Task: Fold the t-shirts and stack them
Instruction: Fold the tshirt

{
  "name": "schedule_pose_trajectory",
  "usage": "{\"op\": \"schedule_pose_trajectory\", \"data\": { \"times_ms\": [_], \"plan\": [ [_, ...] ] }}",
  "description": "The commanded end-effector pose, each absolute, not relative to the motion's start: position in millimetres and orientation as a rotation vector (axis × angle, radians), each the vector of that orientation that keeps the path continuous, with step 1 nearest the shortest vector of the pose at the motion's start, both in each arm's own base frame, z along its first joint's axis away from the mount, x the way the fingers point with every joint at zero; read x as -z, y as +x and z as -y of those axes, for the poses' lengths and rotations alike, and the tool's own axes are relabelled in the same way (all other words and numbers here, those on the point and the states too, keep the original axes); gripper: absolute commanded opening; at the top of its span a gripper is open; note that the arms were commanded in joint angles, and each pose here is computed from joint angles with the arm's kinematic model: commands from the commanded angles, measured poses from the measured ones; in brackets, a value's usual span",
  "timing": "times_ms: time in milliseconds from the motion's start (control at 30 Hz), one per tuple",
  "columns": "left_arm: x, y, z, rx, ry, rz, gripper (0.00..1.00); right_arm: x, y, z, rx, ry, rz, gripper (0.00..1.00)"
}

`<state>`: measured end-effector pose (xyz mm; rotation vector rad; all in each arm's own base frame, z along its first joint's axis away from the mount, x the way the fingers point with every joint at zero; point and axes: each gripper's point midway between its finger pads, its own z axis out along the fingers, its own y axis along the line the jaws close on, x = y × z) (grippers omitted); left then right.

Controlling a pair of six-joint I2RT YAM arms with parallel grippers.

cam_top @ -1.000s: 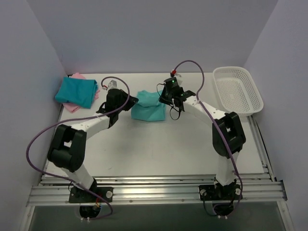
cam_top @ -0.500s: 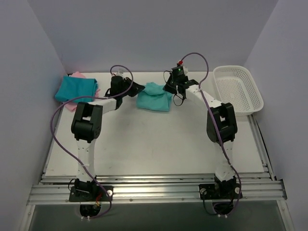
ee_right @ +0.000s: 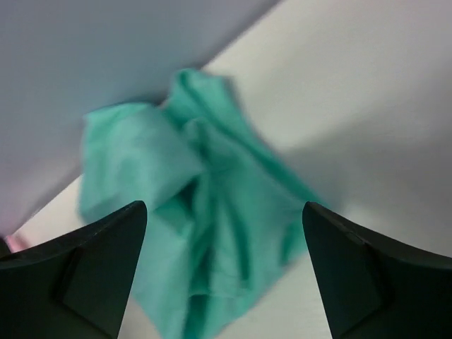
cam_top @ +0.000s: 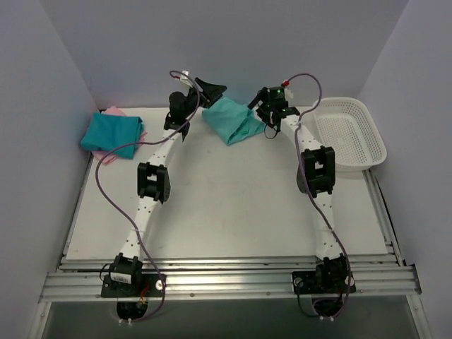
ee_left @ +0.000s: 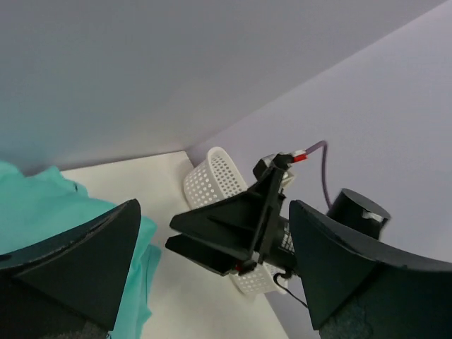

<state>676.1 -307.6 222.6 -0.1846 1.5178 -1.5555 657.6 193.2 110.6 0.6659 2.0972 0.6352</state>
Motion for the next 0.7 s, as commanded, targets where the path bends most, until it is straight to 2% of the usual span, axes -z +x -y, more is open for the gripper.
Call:
{"op": "schedule_pose_trajectory", "data": {
  "times_ms": [0, 33, 67, 133, 167, 200, 233, 267, 333, 367, 433, 500, 533, 667],
  "plan": [
    [-245.3, 660.8, 280.3, 1.781, -0.18, -1.399, 0.94, -98.3, 653.1, -136.6, -0.43, 0.931, -2.059, 0.88],
    [-249.7, 656.1, 284.8, 1.756, -0.135, -1.451, 0.94, -110.1, 655.4, -131.7, -0.446, 0.953, -1.988, 0.88],
    [-248.8, 650.6, 290.2, 1.721, -0.091, -1.507, 0.94, -106.6, 629.8, -126.9, -0.433, 0.989, -1.99, 0.88],
    [-262.3, 633.9, 285.2, 1.593, -0.025, -1.583, 0.94, -127.4, 621.1, -118.0, -0.427, 0.997, -1.883, 0.88],
    [-267.5, 627.8, 280.5, 1.561, -0.017, -1.584, 0.94, -149.3, 611.9, -117.0, -0.433, 0.987, -1.852, 0.88],
    [-277.8, 622.2, 271.4, 1.537, -0.011, -1.568, 0.94, -147.2, 603.9, -122.0, -0.417, 0.963, -1.872, 0.88],
    [-317.8, 605.3, 263.8, 1.534, 0.043, -1.488, 0.94, -154.2, 600.4, -125.7, -0.421, 0.944, -1.878, 0.88],
    [-303.5, 599.3, 259.2, 1.547, 0.018, -1.524, 0.94, -165.6, 599.4, -131.8, -0.436, 0.919, -1.872, 0.88],
    [-326.8, 583.1, 248.8, 1.564, 0.032, -1.51, 0.94, -181.1, 599.9, -151.0, -0.461, 0.844, -1.886, 0.88],
    [-307.3, 575.1, 247.9, 1.581, 0.019, -1.557, 0.94, -181.7, 601.4, -156.3, -0.462, 0.825, -1.899, 0.88],
    [-321.0, 556.2, 242.6, 1.567, 0.047, -1.519, 0.94, -203.2, 606.3, -171.4, -0.475, 0.761, -1.891, 0.88],
    [-288.5, 546.7, 238.0, 1.533, -0.004, -1.572, 0.94, -203.1, 613.2, -182.7, -0.484, 0.725, -1.896, 0.88],
    [-291.1, 538.1, 237.0, 1.529, -0.002, -1.571, 0.94, -213.5, 616.5, -186.9, -0.481, 0.695, -1.896, 0.88],
    [-258.2, 515.3, 235.6, 1.556, -0.03, -1.608, 0.94, -192.1, 638.3, -196.1, -0.443, 0.633, -1.934, 0.88]
  ]
}}
